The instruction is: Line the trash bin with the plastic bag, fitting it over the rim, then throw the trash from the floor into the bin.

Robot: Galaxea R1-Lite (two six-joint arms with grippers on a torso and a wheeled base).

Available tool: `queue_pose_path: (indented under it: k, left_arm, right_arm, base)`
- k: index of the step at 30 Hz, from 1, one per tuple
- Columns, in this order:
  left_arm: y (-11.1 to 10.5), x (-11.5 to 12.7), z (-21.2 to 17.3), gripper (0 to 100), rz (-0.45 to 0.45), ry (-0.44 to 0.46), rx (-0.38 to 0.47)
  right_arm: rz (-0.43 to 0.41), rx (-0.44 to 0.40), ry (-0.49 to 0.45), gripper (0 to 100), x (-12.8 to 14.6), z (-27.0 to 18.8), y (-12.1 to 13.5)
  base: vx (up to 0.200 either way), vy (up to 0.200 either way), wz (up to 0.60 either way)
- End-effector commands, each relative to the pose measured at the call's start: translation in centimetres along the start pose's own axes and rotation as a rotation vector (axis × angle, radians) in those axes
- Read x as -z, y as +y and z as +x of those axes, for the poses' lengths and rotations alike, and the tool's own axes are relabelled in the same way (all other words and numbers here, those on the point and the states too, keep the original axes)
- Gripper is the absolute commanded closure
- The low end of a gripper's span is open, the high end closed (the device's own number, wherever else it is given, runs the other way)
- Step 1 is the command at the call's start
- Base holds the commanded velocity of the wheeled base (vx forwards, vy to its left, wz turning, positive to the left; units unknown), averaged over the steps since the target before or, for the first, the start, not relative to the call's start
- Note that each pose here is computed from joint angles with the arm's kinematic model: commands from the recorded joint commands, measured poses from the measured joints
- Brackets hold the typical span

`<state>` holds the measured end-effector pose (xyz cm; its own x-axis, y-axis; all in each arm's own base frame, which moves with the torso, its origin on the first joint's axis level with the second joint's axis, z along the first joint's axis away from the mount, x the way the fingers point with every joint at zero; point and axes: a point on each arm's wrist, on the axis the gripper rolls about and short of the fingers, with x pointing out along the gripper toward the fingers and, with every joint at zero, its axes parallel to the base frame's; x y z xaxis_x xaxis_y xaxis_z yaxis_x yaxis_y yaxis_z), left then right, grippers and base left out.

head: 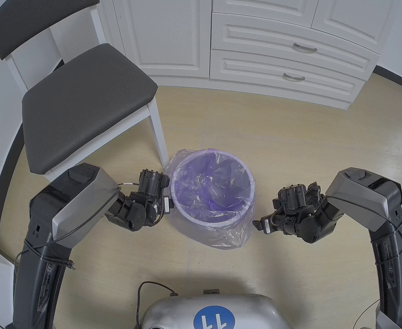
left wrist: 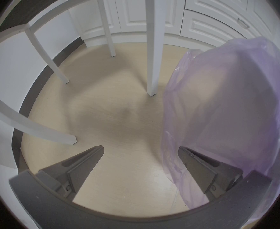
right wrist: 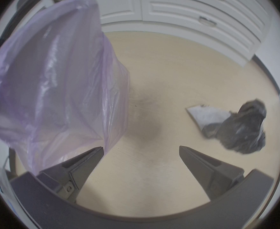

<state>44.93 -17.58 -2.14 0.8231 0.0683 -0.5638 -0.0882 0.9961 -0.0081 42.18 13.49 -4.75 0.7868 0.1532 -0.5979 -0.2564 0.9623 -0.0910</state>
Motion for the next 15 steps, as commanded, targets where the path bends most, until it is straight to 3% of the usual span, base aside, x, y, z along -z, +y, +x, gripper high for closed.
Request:
queue_pose_path:
  k: [1,2,4,5,7,9,11,15]
  left_arm:
    - [1.2,0.1,-0.9,0,-0.006,0.036,-0.022]
    - [1.7,0.2,-2.0,0,0.006,0.051,-0.026]
    - [1.8,0.2,-2.4,0,0.008,0.055,-0.028]
    - [2.3,0.5,-3.4,0,0.021,0.069,-0.036]
    - [2.7,0.5,-4.6,0,0.026,0.073,-0.036]
    - [2.7,0.4,-6.1,0,0.012,0.066,-0.024]
    - [3.1,1.4,-7.4,0,0.02,0.083,-0.025]
    - [4.3,1.9,-9.7,0,0.032,0.084,-0.027]
  right_arm:
    - [-0.104,0.028,-0.054,0,-0.8,-2.5,-1.5]
    - [-0.181,0.025,-0.074,0,-0.5,-3.5,-1.8]
    - [-0.218,0.025,-0.078,0,-0.2,-3.9,-2.0]
    - [-0.324,0.004,-0.119,0,0.3,-4.4,-2.9]
    - [-0.434,-0.055,-0.2,0,0.3,-4.4,-4.3]
    - [-0.542,-0.171,-0.322,0,-0.1,-4.6,-5.9]
    - [-0.571,-0.32,-0.381,0,0.1,-4.8,-6.1]
    - [-0.565,-0.394,-0.37,0,1.3,-3.9,-5.9]
  base:
    - [0.0,0.0,0.0]
    - [0.0,0.0,0.0]
    - [0.0,0.0,0.0]
    - [0.0,0.0,0.0]
    - [0.0,0.0,0.0]
    - [0.0,0.0,0.0]
    - [0.0,0.0,0.0]
    - [0.0,0.0,0.0]
